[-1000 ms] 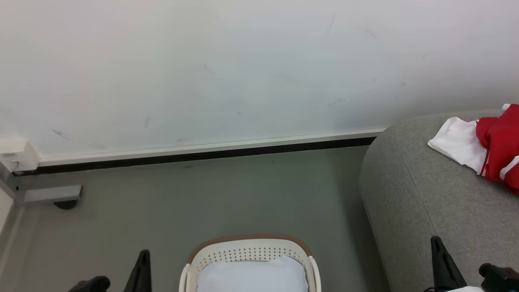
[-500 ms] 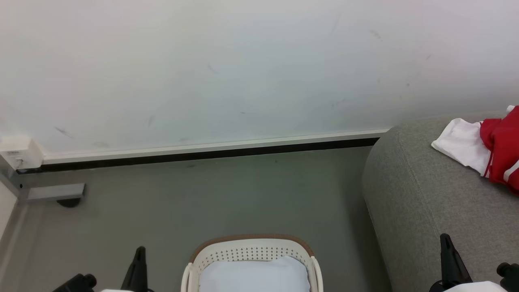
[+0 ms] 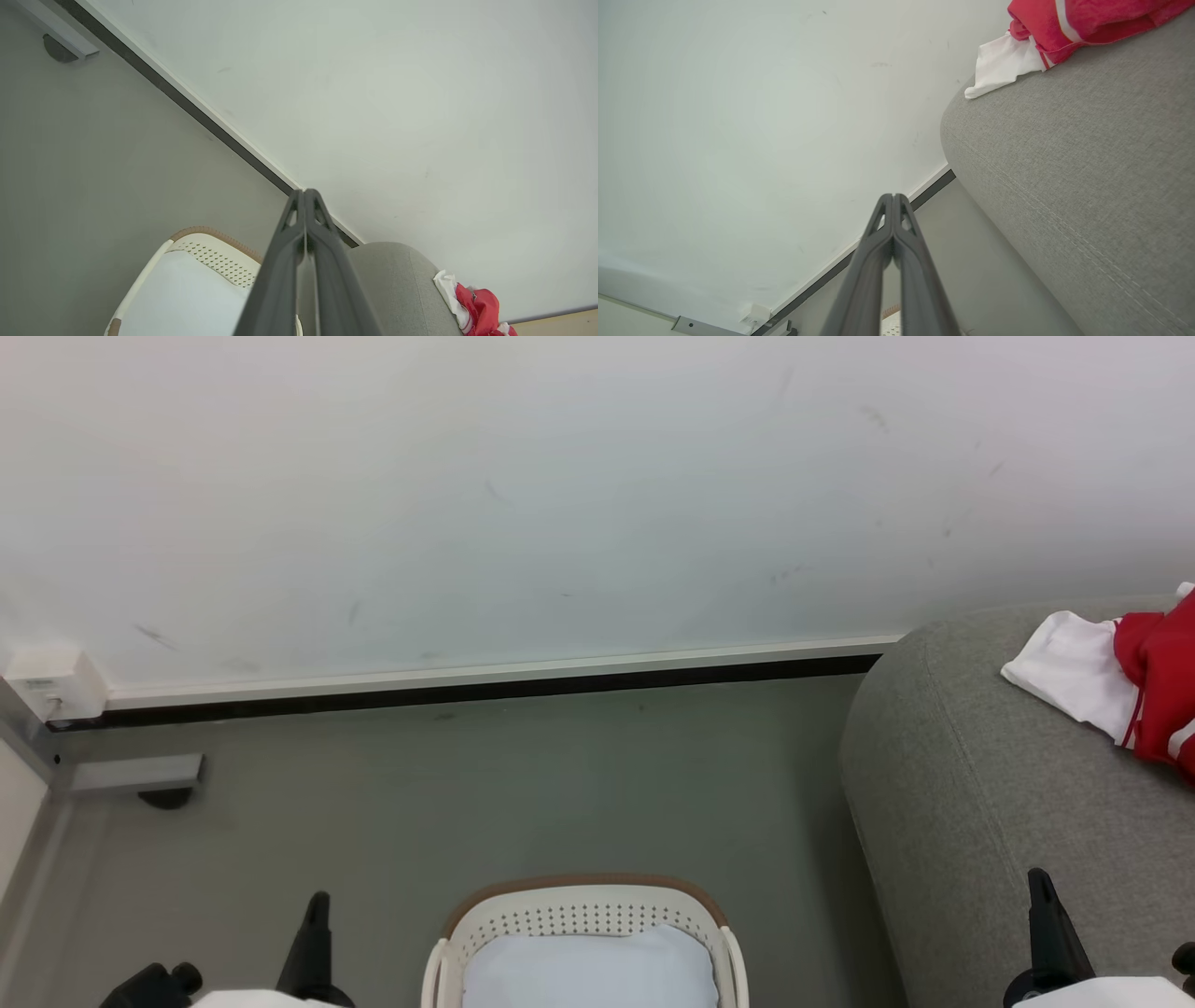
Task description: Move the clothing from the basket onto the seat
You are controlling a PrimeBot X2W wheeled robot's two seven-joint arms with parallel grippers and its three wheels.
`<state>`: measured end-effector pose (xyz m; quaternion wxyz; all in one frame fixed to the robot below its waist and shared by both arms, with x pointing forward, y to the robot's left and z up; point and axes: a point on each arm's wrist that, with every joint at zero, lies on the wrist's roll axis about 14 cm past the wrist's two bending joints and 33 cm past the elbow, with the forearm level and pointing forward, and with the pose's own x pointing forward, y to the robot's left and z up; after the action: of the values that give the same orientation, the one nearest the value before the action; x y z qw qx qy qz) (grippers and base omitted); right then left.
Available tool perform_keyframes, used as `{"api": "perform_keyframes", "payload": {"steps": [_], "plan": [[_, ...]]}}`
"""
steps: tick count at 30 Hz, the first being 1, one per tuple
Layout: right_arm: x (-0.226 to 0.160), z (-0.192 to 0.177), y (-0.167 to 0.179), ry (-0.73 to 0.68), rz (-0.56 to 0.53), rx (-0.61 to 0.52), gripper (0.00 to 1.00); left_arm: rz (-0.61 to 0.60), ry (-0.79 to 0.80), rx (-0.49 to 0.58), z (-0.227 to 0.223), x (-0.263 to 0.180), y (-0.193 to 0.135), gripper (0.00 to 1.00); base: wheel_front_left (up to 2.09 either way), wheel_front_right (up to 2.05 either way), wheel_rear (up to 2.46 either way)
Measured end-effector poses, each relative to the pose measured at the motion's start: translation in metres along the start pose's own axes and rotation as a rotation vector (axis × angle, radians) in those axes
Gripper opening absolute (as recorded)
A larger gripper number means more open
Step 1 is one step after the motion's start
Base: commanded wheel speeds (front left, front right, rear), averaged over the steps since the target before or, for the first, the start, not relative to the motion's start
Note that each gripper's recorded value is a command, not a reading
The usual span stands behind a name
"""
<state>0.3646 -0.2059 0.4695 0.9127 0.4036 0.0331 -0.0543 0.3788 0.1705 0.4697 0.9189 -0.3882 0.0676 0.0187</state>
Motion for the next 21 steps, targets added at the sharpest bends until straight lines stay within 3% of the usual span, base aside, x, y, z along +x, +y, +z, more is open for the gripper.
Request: {"api": "perform_keyframes", "payload": {"steps": [21], "plan": [[0.0049, 0.0051, 0.0052, 0.004, 0.01, 0.242, 0.0, -0.012, -0.006, -0.249, 0.0107, 0.0031, -0.0005, 0.0, 0.0, 0.0, 0.0]]}}
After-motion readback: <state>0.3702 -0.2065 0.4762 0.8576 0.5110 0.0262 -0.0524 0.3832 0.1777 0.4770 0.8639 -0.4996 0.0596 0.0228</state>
